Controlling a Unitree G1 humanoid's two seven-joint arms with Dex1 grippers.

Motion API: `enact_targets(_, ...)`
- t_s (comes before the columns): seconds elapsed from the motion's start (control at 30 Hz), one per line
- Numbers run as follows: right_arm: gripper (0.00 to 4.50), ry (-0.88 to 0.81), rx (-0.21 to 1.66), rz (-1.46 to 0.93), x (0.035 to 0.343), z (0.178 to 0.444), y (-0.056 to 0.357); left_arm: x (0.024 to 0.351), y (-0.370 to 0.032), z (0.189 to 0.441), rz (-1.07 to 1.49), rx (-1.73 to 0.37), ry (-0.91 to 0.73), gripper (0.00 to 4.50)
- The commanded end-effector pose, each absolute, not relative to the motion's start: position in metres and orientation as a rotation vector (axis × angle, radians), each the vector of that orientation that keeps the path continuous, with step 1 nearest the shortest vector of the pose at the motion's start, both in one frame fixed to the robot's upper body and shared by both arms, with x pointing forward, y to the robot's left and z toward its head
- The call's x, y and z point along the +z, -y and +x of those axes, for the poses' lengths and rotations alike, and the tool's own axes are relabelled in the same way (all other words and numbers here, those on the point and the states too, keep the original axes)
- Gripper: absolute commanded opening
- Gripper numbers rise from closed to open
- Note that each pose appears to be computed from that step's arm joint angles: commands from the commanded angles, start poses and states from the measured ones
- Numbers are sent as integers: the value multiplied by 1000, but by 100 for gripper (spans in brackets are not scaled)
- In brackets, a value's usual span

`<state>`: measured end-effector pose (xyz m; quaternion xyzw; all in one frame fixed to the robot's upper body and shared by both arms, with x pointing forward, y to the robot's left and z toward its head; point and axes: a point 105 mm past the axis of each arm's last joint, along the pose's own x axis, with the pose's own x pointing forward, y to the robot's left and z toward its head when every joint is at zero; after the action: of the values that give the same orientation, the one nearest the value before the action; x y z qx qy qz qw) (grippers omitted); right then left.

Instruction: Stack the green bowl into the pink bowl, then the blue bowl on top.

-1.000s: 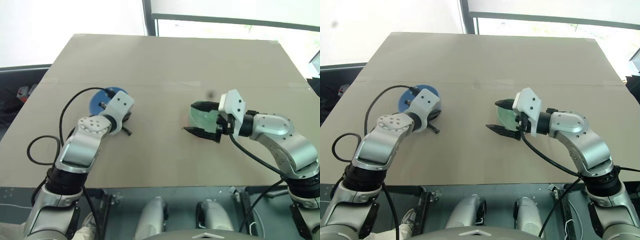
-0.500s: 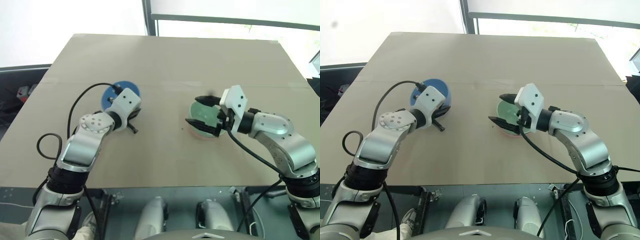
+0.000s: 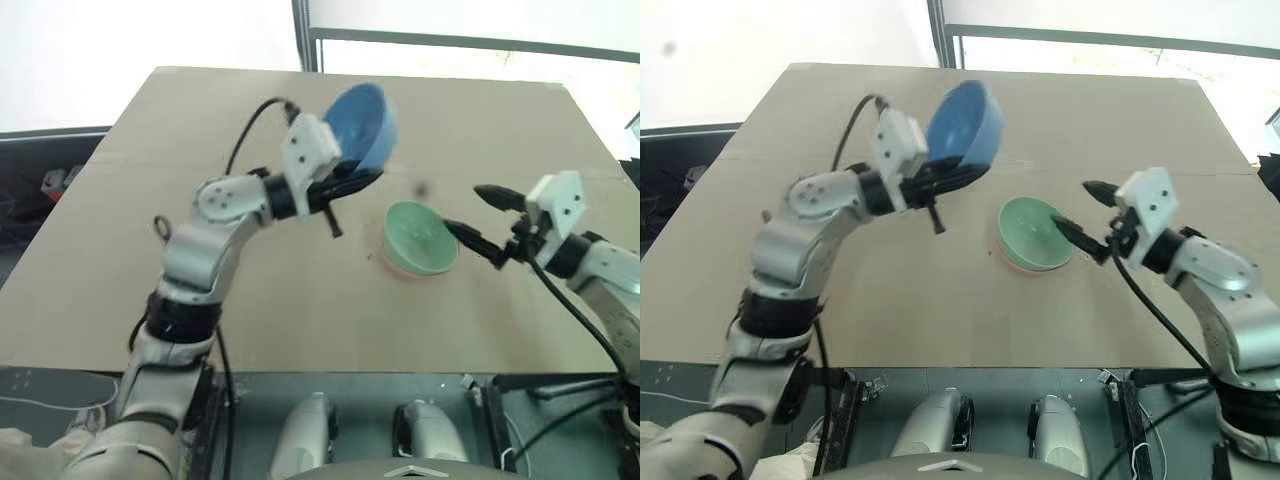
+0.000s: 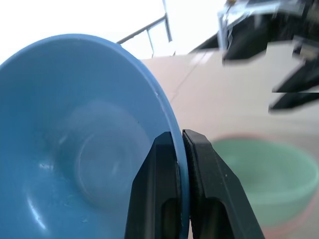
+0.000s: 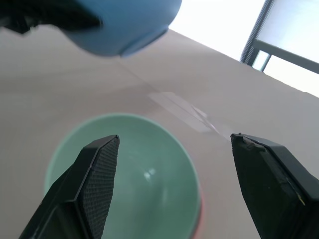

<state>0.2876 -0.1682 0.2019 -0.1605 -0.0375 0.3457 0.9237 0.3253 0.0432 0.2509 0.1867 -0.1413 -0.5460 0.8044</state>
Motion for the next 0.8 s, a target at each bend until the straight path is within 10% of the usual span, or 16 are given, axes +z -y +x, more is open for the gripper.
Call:
enact_targets(0.03,379,130,626,-405,220,273,180,242,-12,317,420,-1374,295,2)
enact_targets(0.23,379,111,551,-421,211,254,177,217,8,325,488,-1540,217,2)
enact_targets(0.5,379,111,513,-395,206,252,173,229,-9,338,465,-1533,243,327)
enact_targets(0.8,379,-10,587,-328,171,261,189,234,-82,340,237,-1317,232,327)
